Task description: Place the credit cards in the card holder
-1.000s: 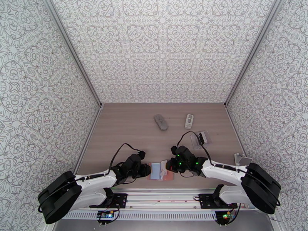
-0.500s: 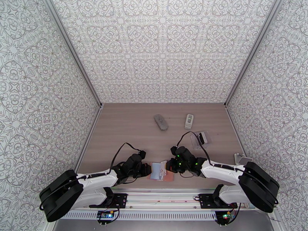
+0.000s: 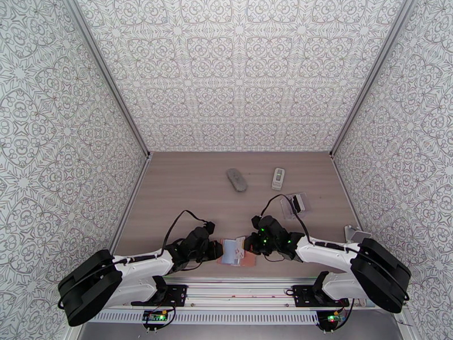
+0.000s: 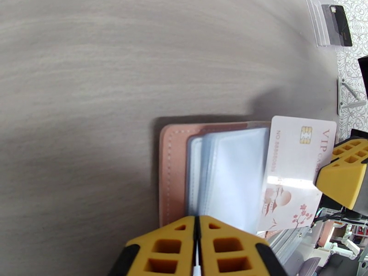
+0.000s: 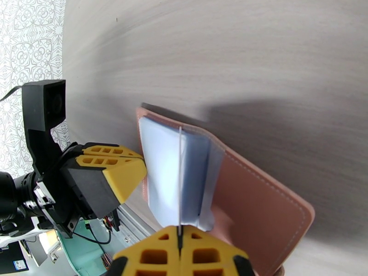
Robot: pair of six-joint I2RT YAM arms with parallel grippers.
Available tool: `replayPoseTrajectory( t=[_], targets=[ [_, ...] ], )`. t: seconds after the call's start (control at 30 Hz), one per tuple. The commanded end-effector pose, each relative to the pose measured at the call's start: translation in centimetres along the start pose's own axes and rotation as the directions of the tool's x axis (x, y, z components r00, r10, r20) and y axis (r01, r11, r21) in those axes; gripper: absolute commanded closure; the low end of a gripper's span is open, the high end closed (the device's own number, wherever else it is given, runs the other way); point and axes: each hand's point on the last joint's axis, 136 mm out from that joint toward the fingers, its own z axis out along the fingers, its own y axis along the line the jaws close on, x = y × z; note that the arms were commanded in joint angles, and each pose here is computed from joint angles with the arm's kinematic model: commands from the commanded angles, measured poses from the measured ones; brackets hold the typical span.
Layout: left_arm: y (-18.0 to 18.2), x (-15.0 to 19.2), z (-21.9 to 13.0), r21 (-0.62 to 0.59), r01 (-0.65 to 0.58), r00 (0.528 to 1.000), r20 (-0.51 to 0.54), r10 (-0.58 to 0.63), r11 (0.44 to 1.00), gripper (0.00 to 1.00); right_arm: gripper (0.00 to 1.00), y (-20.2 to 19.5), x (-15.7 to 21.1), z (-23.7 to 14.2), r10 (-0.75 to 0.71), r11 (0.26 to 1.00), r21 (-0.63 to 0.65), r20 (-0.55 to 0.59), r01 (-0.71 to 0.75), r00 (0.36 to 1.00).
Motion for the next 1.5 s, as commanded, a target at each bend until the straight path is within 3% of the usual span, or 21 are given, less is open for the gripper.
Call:
replayPoseTrajectory(
  t=[0.0,1.47],
  targets=[
    [1.7,1.2,0.0,-0.080,0.017,0.999,-0.033,-0.020,0.997,0.87,1.00,-1.0,0.4,0.0,0.031,0.999,0.021,-0.007,-0.031,0.999],
    [2.1,1.4,0.0,-0.097,0.020,0.999,-0.024,-0.022,0.995,0.87,1.00,-2.7,1.6,0.2,0.103,0.994,0.034,-0.035,-0.102,0.994]
  ],
)
